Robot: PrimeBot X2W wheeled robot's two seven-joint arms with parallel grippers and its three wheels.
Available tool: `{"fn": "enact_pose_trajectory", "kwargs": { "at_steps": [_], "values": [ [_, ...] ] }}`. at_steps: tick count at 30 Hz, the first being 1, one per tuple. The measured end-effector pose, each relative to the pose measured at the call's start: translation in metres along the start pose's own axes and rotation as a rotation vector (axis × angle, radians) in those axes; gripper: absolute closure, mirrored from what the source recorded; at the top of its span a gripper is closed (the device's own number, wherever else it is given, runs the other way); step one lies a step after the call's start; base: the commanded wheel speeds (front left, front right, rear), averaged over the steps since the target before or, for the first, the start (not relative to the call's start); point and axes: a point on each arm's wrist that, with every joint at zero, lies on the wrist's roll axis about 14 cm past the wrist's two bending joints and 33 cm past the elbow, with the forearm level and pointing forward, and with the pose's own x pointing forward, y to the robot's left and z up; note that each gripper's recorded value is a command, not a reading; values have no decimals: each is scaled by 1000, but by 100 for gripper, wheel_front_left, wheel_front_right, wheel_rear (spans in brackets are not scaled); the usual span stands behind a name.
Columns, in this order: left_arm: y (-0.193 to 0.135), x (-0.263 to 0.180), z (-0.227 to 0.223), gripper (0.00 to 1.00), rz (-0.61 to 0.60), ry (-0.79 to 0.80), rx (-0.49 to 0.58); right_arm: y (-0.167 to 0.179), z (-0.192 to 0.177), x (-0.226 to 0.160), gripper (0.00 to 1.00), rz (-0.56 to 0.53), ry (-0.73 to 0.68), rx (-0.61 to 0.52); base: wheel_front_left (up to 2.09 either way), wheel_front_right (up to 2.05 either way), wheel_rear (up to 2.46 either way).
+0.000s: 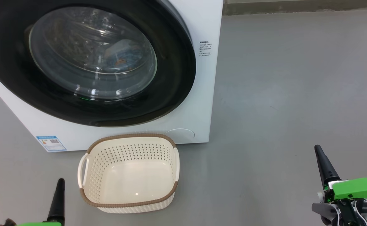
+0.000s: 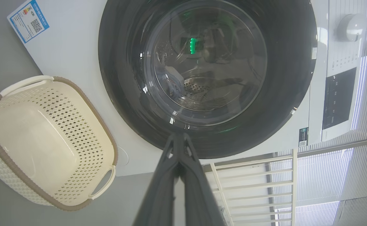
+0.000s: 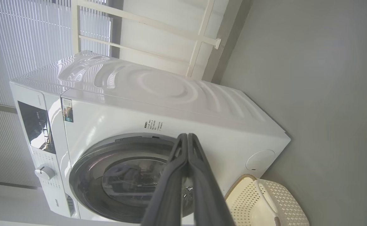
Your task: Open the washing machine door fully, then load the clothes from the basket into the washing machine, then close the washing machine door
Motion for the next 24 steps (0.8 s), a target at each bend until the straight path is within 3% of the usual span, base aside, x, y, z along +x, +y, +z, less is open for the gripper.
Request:
{"fn": "enact_pose_trajectory", "kwargs": {
  "at_steps": [24],
  "values": [
    [-14,2,-5,100,-47,27,-229,10,4,-2,100,38,5,237,0,0,0]
  ]
}}
